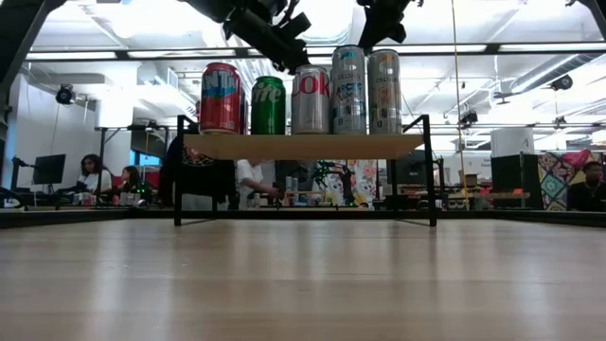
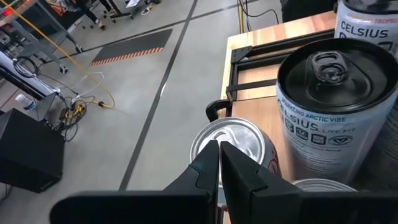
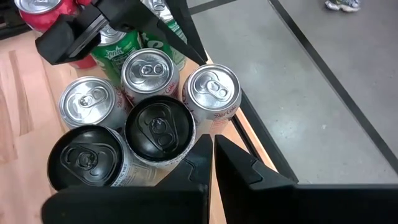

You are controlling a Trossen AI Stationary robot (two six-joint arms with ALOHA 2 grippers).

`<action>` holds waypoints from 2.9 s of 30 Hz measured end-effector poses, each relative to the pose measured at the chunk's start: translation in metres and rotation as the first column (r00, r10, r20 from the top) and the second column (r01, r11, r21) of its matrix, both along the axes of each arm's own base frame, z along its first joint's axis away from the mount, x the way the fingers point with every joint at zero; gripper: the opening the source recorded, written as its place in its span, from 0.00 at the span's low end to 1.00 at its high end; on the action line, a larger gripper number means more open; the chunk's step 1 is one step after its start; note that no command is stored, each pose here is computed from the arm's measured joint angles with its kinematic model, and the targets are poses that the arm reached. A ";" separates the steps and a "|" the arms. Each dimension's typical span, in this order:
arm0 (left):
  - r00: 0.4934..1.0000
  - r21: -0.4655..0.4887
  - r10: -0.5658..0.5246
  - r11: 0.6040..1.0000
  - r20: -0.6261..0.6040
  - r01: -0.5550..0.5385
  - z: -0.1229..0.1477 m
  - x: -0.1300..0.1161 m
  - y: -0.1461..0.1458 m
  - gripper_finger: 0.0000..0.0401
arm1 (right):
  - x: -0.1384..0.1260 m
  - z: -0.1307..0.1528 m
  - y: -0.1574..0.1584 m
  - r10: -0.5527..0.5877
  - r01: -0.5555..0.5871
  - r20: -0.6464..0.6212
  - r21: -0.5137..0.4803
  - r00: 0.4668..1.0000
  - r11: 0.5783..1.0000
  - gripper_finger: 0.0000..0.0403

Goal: Place canned beverage on shelf
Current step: Put the silver soda can on the shelf aligned with the other silver soda can

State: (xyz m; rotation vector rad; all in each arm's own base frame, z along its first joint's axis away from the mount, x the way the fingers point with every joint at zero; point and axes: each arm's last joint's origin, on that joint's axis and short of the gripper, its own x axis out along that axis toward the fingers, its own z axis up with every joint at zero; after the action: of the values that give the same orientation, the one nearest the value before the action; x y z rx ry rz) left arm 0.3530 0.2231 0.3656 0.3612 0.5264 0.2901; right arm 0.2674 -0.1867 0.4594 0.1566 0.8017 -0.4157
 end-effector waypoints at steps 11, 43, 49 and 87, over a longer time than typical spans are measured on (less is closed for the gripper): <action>1.000 -0.010 0.000 1.000 -0.011 0.000 -0.005 0.000 0.000 0.00 | 0.001 -0.002 -0.001 -0.007 0.007 -0.005 0.012 1.000 1.000 0.02; 0.999 -0.037 0.033 0.999 0.010 -0.032 0.001 -0.005 0.000 0.00 | -0.005 -0.034 -0.057 -0.162 0.161 -0.007 0.120 0.987 0.980 0.02; 0.999 -0.045 0.043 0.998 0.012 -0.043 0.007 -0.013 -0.003 0.00 | -0.004 -0.058 -0.084 -0.142 0.135 0.013 0.224 0.990 0.965 0.02; 0.888 0.068 -0.099 0.995 0.449 0.076 -0.006 -0.135 -0.089 0.00 | 0.010 -0.074 -0.089 -0.158 0.130 0.062 0.321 0.986 0.938 0.02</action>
State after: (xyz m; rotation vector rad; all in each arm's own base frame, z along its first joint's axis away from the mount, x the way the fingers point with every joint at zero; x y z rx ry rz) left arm 0.2175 0.1342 0.3595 0.3495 0.0424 0.2884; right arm 0.2773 -0.2757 0.3852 0.5325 0.7696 -0.4136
